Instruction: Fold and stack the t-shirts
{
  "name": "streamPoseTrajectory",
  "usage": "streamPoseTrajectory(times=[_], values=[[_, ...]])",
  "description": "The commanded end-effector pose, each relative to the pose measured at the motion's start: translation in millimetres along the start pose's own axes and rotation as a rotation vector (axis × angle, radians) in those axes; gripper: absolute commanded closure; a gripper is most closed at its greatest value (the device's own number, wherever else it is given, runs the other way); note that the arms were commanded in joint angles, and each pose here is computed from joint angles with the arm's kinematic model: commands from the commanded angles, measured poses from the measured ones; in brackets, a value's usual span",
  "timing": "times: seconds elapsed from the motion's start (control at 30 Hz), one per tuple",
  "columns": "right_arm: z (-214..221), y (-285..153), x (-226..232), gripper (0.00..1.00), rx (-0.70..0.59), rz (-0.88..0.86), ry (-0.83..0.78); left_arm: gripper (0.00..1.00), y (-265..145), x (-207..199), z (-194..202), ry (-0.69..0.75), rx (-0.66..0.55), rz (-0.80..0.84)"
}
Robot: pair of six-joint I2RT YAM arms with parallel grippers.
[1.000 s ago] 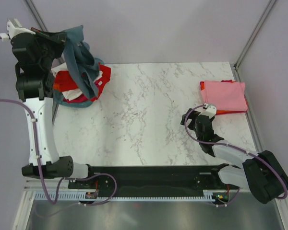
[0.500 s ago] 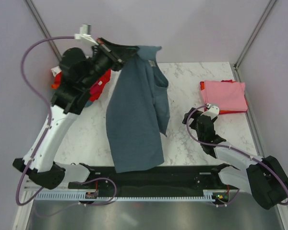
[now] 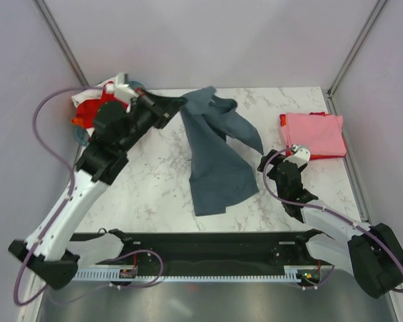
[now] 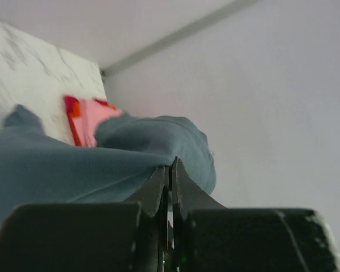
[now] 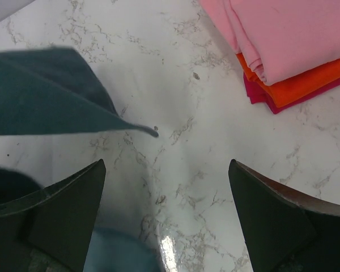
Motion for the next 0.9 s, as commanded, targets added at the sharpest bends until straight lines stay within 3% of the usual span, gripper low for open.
streamPoseTrajectory(times=[0.0, 0.1, 0.17, 0.2, 0.23, 0.3, 0.33, 0.43, 0.53, 0.7, 0.8, 0.87], values=[[-3, 0, 3, 0.03, -0.021, -0.013, 0.016, 0.98, -58, 53, -6, -0.04, -0.254, -0.201], [-1, 1, 5, 0.03, -0.005, -0.032, 0.015, 0.98, -100, 117, 33, -0.073, -0.322, -0.42], [1, 2, 6, 0.03, 0.007, -0.039, 0.014, 0.91, -123, 147, 49, -0.083, -0.391, -0.559], [2, 2, 7, 0.04, 0.018, -0.046, 0.014, 0.85, -131, 171, 68, -0.078, -0.381, -0.638], [4, 3, 7, 0.04, 0.029, -0.047, 0.008, 0.66, -149, 173, 73, -0.069, -0.414, -0.649], [6, 4, 10, 0.04, 0.047, -0.067, 0.007, 0.46, -162, 193, 87, -0.031, -0.427, -0.723], [9, 6, 9, 0.05, 0.062, -0.068, -0.001, 0.31, -170, 192, 87, -0.01, -0.445, -0.712], [15, 8, 14, 0.07, 0.116, -0.119, -0.027, 0.16, -170, 197, 89, 0.124, -0.38, -0.756], [19, 12, 20, 0.1, 0.163, -0.146, -0.046, 0.1, -155, 191, 81, 0.268, -0.24, -0.765], [25, 17, 27, 0.17, 0.228, -0.178, -0.064, 0.12, -87, 199, 87, 0.429, 0.2, -0.714], [30, 17, 30, 0.25, 0.267, -0.214, -0.067, 0.16, -58, 207, 97, 0.449, 0.36, -0.656], [35, 18, 31, 0.29, 0.301, -0.228, -0.07, 0.16, -47, 210, 102, 0.463, 0.402, -0.645]])
Point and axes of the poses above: each gripper's point midway between its finger pads, its own y axis out along the fingers, its own x axis along the line the jaws close on, z = x × y, the point moved 9 cm from there along -y, back along the fingers, and after that the axes turned 15 degrees about y, right-handed, at the moved point
